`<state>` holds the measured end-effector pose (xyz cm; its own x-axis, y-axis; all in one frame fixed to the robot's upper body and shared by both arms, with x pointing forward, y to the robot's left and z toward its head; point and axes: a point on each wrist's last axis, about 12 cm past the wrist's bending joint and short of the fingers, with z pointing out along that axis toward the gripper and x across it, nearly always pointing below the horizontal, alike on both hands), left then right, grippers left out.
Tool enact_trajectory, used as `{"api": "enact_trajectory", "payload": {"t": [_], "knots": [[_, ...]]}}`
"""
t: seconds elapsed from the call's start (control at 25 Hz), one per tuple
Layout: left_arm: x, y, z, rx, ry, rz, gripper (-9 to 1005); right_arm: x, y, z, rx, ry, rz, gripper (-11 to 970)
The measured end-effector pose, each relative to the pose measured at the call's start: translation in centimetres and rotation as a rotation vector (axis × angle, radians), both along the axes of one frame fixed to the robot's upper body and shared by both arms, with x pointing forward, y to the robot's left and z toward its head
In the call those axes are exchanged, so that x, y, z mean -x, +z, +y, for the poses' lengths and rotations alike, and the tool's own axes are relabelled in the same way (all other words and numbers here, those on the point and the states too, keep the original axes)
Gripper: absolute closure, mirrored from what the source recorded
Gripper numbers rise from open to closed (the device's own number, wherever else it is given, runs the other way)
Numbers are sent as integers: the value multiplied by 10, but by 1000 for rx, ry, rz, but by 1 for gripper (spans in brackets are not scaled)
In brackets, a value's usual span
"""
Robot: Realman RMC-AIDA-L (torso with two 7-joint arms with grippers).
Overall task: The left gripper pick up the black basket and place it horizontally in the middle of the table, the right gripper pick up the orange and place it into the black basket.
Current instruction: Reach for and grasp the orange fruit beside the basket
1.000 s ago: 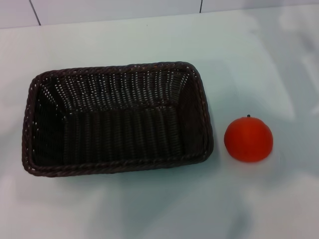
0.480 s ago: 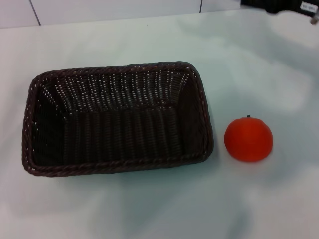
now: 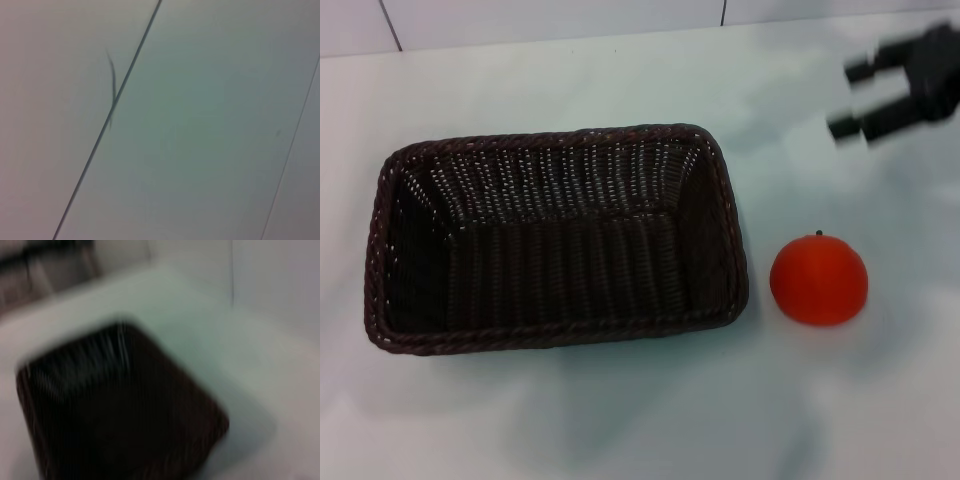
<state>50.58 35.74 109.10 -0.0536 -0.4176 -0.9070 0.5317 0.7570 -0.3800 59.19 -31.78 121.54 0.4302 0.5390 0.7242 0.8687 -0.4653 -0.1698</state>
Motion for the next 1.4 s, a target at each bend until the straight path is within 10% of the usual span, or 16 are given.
{"api": "enact_trajectory", "payload": {"t": [0.6, 1.4], "knots": [[-11, 5, -3, 17, -4, 1, 109, 7, -41, 36, 256, 162, 288, 30], [-16, 8, -9, 19, -23, -11, 109, 2, -79, 52, 334, 151, 322, 143]]}}
